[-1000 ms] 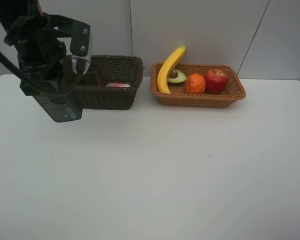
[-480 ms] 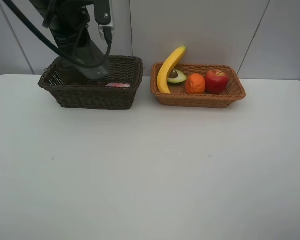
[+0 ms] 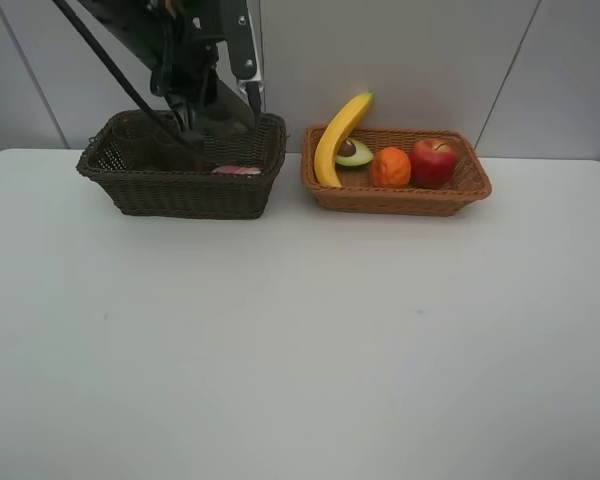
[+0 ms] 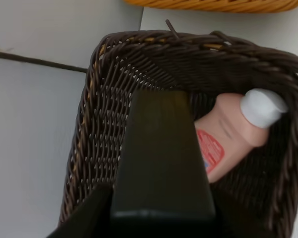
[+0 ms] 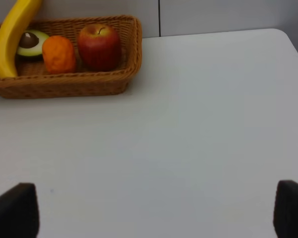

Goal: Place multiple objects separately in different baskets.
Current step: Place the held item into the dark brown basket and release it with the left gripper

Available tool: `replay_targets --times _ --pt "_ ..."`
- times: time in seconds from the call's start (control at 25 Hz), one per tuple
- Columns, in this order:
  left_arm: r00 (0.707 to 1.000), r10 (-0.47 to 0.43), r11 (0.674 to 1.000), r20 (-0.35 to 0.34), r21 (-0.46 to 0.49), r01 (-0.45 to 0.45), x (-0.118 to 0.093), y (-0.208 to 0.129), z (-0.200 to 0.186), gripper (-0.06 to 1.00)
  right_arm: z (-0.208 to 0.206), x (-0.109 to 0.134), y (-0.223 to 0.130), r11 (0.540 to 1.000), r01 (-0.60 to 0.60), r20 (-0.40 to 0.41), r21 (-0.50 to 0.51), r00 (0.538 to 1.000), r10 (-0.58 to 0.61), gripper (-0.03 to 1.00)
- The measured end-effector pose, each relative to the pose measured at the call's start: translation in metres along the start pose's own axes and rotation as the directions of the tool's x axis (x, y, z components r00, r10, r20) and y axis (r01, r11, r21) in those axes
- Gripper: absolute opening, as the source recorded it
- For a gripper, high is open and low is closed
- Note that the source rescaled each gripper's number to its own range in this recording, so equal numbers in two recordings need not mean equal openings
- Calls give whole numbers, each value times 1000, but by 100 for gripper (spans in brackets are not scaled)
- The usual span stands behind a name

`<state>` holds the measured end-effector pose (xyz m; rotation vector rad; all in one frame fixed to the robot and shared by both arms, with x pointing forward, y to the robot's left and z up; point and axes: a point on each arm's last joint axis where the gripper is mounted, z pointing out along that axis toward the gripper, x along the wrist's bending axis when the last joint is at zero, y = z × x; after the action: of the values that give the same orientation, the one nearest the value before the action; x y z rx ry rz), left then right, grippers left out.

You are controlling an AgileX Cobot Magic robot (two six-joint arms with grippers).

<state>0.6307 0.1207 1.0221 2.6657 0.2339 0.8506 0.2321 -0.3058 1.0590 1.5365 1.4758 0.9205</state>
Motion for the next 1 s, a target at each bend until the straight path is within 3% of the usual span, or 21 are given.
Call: replay_targets --times 0.4,1.0 --pt "1000 19 1000 -9 1 -19 -11 -8 50 52 0 0 0 1000 0 0 0 1000 0 100" --pt "1000 26 1000 -10 2 -26 -15 -10 62 52 0 0 0 1000 0 0 0 1000 0 100"
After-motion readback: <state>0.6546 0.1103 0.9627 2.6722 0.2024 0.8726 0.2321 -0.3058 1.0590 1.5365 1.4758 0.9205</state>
